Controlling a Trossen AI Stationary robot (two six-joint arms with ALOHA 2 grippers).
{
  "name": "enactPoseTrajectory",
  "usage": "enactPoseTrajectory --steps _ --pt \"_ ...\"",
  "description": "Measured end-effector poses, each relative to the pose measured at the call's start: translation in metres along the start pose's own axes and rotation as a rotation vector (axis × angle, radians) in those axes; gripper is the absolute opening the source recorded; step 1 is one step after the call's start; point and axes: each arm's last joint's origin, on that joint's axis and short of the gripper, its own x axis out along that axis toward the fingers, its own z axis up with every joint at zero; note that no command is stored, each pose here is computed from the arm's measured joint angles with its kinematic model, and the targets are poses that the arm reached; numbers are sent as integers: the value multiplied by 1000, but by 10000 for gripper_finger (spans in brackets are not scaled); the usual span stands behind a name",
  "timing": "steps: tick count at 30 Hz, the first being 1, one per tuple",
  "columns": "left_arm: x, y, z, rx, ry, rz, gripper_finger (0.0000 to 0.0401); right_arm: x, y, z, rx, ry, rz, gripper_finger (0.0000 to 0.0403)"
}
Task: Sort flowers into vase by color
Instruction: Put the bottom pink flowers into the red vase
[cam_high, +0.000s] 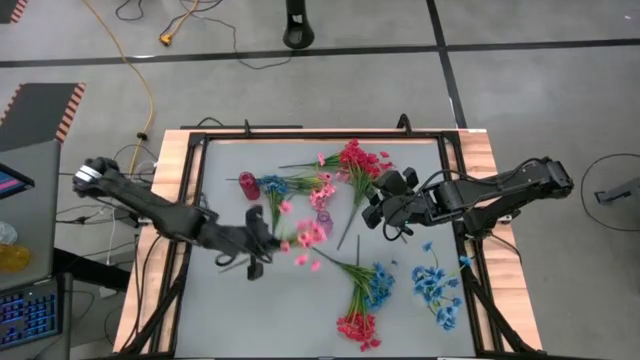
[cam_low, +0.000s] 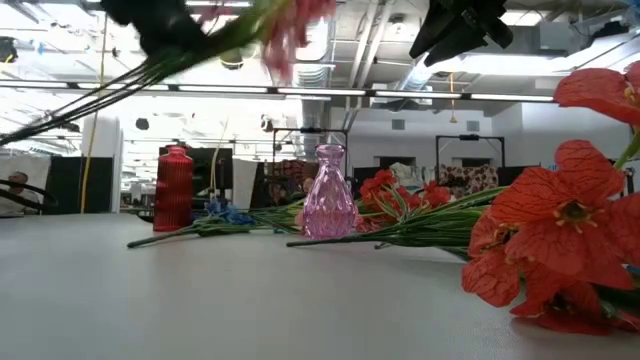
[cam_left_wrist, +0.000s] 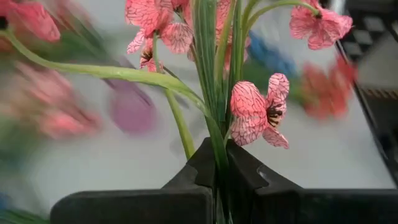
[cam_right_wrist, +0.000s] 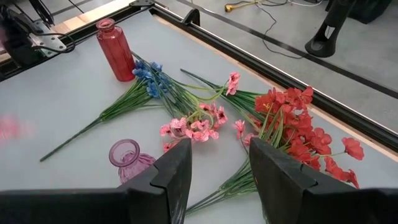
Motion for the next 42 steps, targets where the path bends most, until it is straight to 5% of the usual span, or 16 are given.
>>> enactPoseTrajectory --steps 9,21,28,42 --pt "-62 41 45 137 -406 159 0 0 0 0 1 0 -2 187" --pt "-121 96 58 190 -616 443 0 0 0 0 2 -3 -4 187" --pt "-121 113 58 229 -748 505 0 0 0 0 2 -3 -4 187" --pt "-104 143 38 159 -733 576 0 0 0 0 2 -2 -4 187"
